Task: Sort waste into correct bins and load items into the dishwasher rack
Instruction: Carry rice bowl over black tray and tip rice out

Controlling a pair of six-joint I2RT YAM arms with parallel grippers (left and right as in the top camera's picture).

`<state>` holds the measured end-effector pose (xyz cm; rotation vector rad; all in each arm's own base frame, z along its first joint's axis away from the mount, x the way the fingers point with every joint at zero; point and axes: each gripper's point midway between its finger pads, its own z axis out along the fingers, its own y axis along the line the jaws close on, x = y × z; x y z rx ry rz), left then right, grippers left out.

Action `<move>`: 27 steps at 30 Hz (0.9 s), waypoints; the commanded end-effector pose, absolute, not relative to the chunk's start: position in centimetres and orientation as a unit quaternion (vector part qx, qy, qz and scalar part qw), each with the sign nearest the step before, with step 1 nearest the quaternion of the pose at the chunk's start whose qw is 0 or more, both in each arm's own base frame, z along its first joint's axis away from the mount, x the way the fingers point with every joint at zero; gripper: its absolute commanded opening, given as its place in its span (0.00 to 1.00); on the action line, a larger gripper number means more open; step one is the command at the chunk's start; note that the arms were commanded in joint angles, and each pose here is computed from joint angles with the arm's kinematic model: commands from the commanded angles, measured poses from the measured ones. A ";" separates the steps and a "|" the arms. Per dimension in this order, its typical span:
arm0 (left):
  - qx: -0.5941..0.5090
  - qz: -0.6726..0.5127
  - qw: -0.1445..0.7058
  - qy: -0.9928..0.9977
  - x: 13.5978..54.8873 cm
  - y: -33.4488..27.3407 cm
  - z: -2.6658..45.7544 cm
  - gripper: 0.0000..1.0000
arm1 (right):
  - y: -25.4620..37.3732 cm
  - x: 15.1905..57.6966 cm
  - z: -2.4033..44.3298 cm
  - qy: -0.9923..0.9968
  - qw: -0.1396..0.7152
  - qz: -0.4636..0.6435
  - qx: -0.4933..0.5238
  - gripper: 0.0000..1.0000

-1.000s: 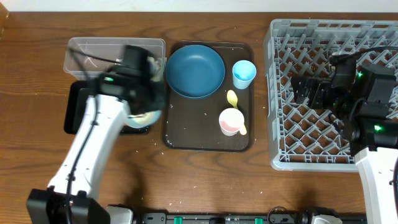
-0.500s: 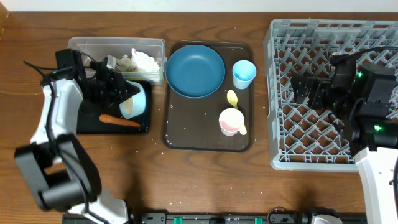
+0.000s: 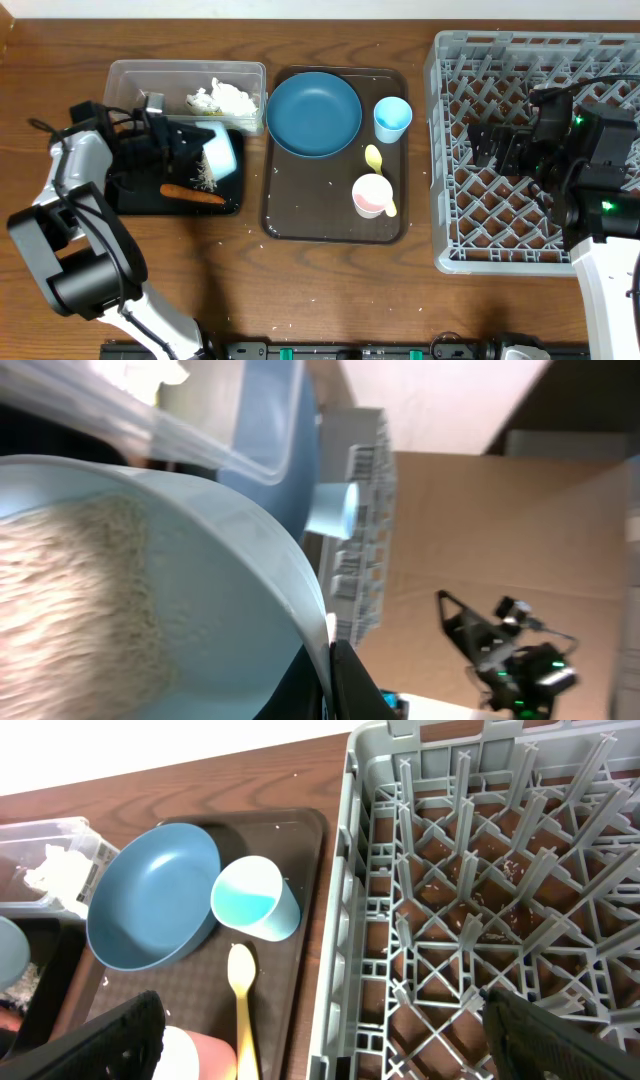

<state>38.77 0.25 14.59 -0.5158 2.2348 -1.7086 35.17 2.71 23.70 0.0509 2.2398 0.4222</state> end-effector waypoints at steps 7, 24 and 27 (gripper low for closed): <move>-0.194 -0.671 0.153 0.699 38.6 1.3 18.2 0.06 | 2.7 35.3 24.5 0.889 0.425 0.166 0.016 0.99; -0.260 -0.677 0.126 0.677 38.5 3.4 18.3 0.06 | 2.7 35.3 24.4 0.890 0.423 0.167 0.017 0.99; -0.263 -0.675 0.135 0.676 38.5 4.2 18.3 0.06 | 2.7 35.3 24.4 0.890 0.423 0.167 0.017 0.99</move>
